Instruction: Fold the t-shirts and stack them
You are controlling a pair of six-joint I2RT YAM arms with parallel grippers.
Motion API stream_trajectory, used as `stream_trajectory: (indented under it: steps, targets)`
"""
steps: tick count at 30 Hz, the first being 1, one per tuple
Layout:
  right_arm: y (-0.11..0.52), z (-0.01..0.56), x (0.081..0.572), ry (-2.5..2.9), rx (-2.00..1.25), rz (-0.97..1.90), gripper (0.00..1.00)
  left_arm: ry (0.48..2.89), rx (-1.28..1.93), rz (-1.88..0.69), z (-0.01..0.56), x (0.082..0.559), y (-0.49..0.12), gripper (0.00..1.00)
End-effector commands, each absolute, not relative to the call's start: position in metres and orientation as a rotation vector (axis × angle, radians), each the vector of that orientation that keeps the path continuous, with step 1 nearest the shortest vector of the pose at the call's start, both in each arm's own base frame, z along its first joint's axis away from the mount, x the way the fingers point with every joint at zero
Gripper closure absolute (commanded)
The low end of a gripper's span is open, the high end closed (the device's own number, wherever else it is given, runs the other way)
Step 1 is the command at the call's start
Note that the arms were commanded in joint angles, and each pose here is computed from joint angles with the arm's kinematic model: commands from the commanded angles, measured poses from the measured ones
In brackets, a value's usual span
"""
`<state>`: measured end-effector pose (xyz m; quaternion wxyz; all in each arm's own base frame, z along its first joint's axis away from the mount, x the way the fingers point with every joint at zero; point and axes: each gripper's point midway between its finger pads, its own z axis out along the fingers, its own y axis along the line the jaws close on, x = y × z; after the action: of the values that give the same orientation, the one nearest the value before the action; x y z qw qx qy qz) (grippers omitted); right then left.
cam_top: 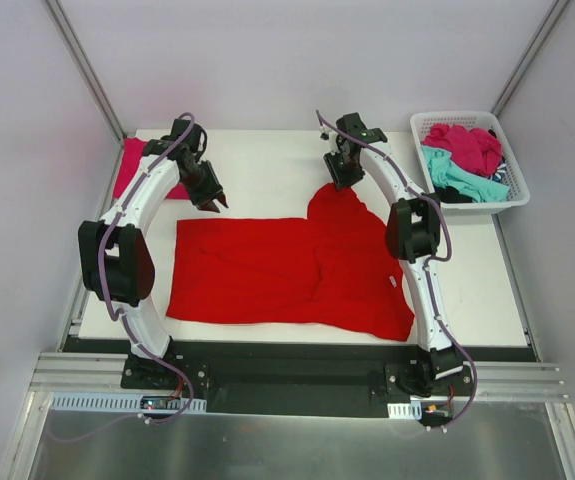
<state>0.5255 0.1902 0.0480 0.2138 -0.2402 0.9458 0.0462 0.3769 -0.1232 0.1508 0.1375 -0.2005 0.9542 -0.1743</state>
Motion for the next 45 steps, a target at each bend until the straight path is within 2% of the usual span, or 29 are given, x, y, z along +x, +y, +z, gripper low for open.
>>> stream_trajectory:
  steps: [1,18,23,30,45]
  targets:
    - [0.197,0.053,0.518,2.639,-0.655,0.178,0.66,2.747,-0.571,-0.493,0.161,0.378,-0.124,0.72]
    - [0.203,0.035,0.51,2.702,-0.623,0.285,0.69,2.749,-0.571,-0.498,0.161,0.378,-0.125,0.72]
    - [0.201,0.038,0.51,2.702,-0.613,0.291,0.67,2.745,-0.568,-0.504,0.163,0.379,-0.126,0.72]
    - [0.192,0.039,0.511,2.717,-0.575,0.27,0.7,2.748,-0.568,-0.509,0.163,0.378,-0.127,0.72]
    - [0.185,0.019,0.447,2.915,-0.513,0.266,0.76,2.725,-0.551,-0.54,0.175,0.373,-0.134,0.72]
